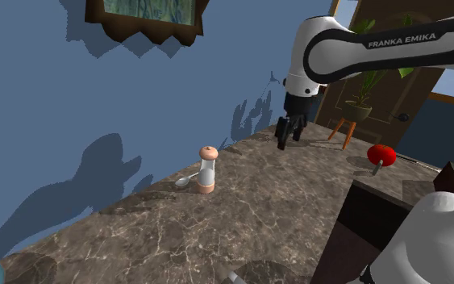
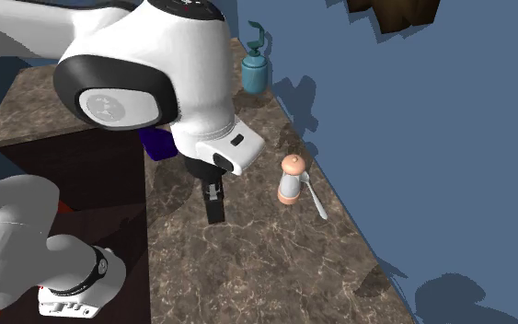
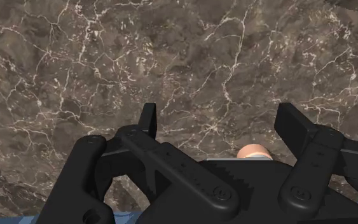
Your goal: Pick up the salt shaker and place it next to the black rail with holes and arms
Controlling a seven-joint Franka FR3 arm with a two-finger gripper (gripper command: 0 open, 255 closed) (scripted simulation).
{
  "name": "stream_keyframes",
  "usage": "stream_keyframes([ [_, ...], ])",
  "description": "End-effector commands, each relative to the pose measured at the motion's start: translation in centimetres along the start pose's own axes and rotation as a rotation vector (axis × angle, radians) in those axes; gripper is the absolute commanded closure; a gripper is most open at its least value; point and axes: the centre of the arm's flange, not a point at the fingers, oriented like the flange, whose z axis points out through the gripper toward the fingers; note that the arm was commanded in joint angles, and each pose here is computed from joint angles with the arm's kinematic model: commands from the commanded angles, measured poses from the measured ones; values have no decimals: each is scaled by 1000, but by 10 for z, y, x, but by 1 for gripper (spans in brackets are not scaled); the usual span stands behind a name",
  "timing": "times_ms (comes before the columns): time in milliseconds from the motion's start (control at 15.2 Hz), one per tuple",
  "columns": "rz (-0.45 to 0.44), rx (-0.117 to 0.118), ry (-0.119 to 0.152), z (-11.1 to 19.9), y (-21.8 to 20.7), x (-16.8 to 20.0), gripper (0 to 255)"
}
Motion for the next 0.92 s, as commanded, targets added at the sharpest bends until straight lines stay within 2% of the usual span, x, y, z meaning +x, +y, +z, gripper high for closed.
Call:
stream_keyframes([
  [0, -3, 5, 14, 7, -13, 21, 0],
  [858, -25, 29, 95, 40, -89, 157, 0],
])
